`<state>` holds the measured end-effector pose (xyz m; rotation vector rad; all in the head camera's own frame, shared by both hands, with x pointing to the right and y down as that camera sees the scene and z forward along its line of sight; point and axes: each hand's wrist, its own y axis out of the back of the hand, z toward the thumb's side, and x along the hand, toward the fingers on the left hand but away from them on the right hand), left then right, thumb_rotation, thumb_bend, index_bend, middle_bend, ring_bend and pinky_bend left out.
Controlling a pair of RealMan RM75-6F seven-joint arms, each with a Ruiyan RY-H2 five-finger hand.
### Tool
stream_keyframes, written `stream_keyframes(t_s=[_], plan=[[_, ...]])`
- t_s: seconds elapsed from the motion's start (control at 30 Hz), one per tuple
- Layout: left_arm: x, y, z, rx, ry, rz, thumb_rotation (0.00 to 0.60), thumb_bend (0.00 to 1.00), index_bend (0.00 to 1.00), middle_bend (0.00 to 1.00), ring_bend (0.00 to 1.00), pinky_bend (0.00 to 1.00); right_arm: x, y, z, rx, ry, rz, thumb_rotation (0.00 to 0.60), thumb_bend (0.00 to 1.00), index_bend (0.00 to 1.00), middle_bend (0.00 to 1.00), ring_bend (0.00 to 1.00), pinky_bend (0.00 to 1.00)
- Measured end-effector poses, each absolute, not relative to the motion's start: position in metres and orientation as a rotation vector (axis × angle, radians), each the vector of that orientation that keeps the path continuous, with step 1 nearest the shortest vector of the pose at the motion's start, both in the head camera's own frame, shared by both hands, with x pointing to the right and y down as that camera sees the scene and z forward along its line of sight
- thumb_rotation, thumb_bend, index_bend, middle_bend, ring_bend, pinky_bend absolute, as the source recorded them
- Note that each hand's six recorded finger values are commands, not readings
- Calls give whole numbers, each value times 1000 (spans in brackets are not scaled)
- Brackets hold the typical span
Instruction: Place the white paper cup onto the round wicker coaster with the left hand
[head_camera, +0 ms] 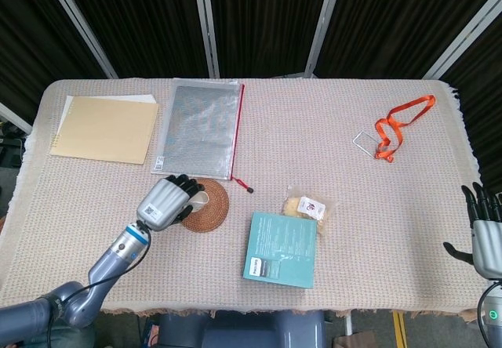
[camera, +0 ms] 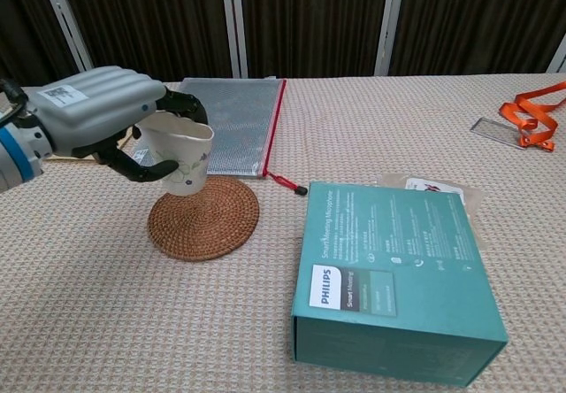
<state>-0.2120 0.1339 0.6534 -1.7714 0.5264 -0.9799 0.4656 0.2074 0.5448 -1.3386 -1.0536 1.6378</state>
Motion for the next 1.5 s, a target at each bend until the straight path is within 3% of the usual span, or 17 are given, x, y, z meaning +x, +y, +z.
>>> stream_keyframes(t_s=[0.27, 0.57, 0.67, 0.77, 0.9, 1.03, 1.23, 1.5], plan=[[-204, 134, 686, -1785, 525, -1033, 600, 414, 339, 385, 330, 509, 472, 205, 545, -1337, -1072, 1652, 600, 0, 0, 0, 0, 0], [-203, 136, 701, -1812, 546, -1063, 600, 357, 327, 371, 325, 502, 473, 205, 544, -1340, -1082, 1653, 600, 0, 0, 0, 0, 0], [-204, 138, 704, -1818, 539, -1073, 600, 231, 263, 238, 248, 459, 473, 205, 545, -1348, -1078, 1654, 600, 0, 0, 0, 0, 0], [-206, 139, 708, -1815, 532, -1092, 600, 54, 142, 39, 111, 356, 472, 205, 546, -1352, -1071, 1654, 600, 0, 0, 0, 0, 0], [-208, 140, 708, -1801, 527, -1107, 600, 0, 18, 0, 4, 219, 471, 204, 546, -1354, -1073, 1652, 600, 0, 0, 0, 0, 0], [-211, 139, 699, -1798, 559, -1096, 600, 0, 0, 0, 0, 143, 470, 205, 545, -1359, -1074, 1649, 600, 0, 0, 0, 0, 0], [-234, 131, 658, -1756, 657, -1070, 600, 0, 0, 0, 0, 20, 465, 208, 540, -1378, -1076, 1623, 600, 0, 0, 0, 0, 0], [-327, 136, 588, -1574, 858, -1188, 600, 0, 0, 0, 0, 0, 461, 213, 533, -1400, -1082, 1590, 600, 0, 0, 0, 0, 0]])
